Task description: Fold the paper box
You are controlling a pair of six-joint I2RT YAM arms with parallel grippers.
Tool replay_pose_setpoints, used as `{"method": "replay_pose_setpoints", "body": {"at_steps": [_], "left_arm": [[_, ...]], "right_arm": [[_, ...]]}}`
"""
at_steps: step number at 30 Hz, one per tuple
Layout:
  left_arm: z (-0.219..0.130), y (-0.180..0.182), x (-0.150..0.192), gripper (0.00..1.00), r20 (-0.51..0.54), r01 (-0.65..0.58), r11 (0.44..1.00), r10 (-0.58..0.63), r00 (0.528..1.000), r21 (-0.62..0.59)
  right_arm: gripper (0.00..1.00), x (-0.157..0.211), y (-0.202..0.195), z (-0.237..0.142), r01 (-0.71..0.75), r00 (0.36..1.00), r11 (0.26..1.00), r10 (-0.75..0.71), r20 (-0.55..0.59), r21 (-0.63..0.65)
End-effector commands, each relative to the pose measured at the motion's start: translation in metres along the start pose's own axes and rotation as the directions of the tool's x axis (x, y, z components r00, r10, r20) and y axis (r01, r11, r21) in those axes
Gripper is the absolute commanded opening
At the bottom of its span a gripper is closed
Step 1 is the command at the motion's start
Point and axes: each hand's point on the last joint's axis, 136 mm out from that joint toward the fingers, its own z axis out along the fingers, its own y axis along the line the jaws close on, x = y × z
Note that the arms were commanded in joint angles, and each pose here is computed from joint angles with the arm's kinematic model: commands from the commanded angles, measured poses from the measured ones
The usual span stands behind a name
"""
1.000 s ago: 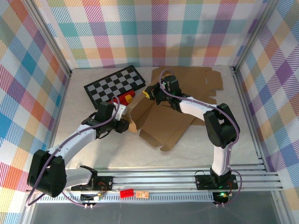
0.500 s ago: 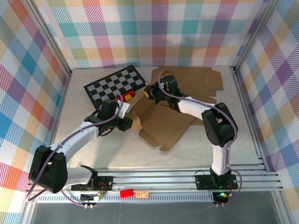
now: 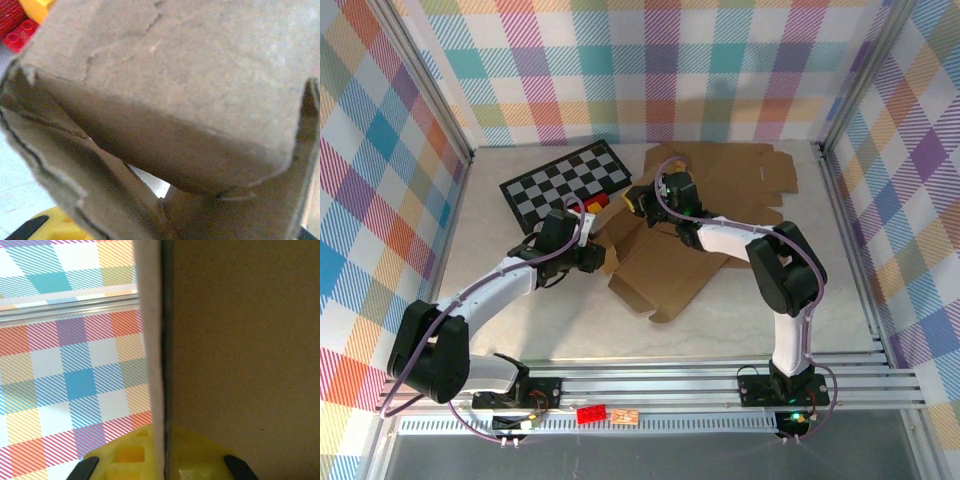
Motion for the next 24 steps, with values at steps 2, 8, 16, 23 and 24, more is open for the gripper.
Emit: {"method": "replay_pose_setpoints", "body": {"at_steps": [2,8,16,23,24], "left_arm": [[0.0,0.01,-0.019,0.37,0.108,0.092,0.994,-0.084,0.991,-0.063],[0.007,0.017,-0.019,0.37,0.112,0.132,0.987,-0.122,0.986,-0.088],[0.015,0.028,-0.013,0.37,0.114,0.187,0.971,-0.172,0.979,-0.145],[0.023,0.037,-0.004,0.36,0.134,0.251,0.949,-0.229,0.964,-0.19],[0.024,0.037,-0.003,0.36,0.139,0.255,0.946,-0.231,0.963,-0.199]], "right_arm": [[0.0,0.011,0.018,-0.002,-0.008,0.998,0.996,0.013,0.058,-0.094],[0.0,0.019,0.008,-0.003,0.005,0.993,0.992,0.01,0.114,-0.13],[0.0,0.025,-0.008,-0.009,0.013,0.985,0.99,0.011,0.17,-0.14],[0.0,0.027,-0.008,-0.005,-0.009,0.985,0.991,0.032,0.168,-0.132],[0.0,0.027,-0.009,-0.004,-0.016,0.985,0.991,0.038,0.167,-0.129]]}}
